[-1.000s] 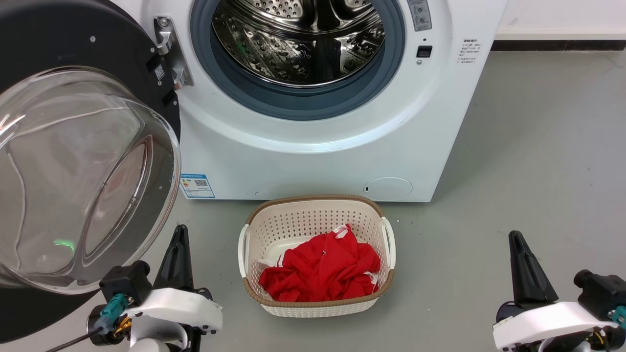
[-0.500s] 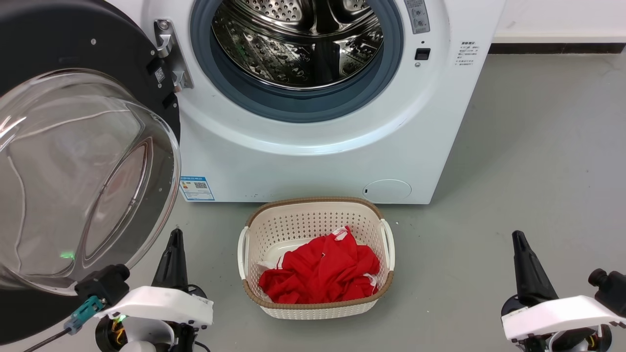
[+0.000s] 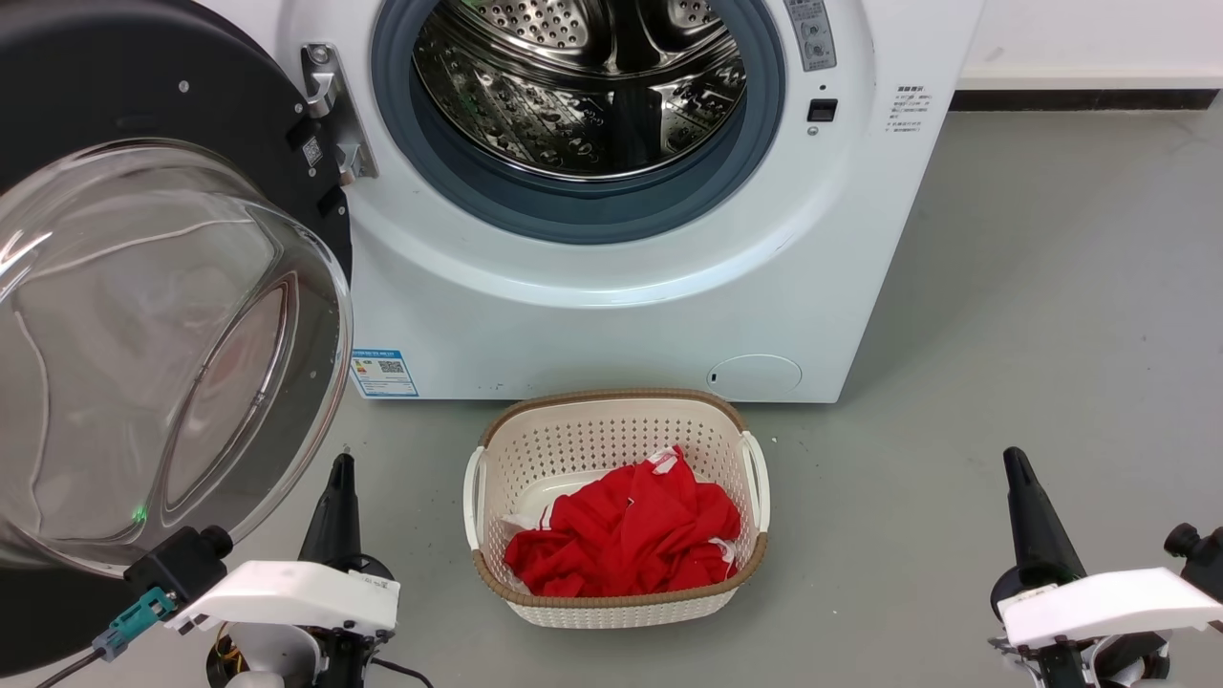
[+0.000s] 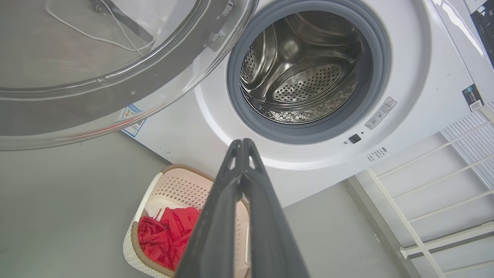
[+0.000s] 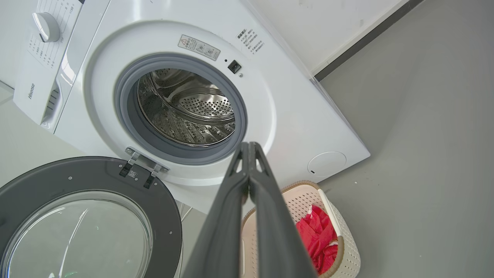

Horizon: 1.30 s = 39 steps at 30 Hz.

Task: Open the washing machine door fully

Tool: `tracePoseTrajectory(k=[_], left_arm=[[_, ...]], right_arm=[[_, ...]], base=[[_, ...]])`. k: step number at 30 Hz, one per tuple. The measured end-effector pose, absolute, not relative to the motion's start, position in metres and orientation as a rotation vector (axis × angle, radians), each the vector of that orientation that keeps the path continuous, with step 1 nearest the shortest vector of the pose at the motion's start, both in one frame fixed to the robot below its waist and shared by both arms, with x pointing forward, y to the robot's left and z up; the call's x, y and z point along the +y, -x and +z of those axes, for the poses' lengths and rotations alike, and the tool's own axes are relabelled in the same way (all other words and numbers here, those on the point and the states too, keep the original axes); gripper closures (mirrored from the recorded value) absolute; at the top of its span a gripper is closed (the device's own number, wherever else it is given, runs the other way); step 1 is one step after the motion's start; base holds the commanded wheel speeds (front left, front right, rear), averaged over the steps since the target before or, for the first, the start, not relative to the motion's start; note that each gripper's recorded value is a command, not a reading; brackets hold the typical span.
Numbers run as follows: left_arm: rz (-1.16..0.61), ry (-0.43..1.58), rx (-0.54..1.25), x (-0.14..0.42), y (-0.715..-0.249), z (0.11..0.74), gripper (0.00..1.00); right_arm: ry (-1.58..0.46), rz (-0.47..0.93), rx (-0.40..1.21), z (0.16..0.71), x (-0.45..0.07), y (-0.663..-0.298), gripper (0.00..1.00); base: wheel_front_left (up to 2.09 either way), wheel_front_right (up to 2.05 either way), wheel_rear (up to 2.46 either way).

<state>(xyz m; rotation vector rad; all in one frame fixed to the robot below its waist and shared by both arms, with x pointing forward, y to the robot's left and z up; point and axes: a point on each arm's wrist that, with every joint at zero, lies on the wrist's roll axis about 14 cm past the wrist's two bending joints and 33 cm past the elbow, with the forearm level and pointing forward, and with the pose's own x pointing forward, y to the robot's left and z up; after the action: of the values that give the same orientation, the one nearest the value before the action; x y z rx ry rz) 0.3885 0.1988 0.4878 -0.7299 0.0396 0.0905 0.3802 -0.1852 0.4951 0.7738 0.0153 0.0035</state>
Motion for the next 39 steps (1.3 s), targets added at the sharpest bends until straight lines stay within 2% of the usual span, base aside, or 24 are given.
tracePoseTrajectory(k=[39], left_arm=[[0.074, 1.194, 0.050, 0.1997, -0.3877, 0.4900, 1.00]], right_arm=[[-1.208, -0.026, 0.032, 0.4947, -0.1940, -0.3840, 1.00]], base=[[0.00, 0.00, 0.00]])
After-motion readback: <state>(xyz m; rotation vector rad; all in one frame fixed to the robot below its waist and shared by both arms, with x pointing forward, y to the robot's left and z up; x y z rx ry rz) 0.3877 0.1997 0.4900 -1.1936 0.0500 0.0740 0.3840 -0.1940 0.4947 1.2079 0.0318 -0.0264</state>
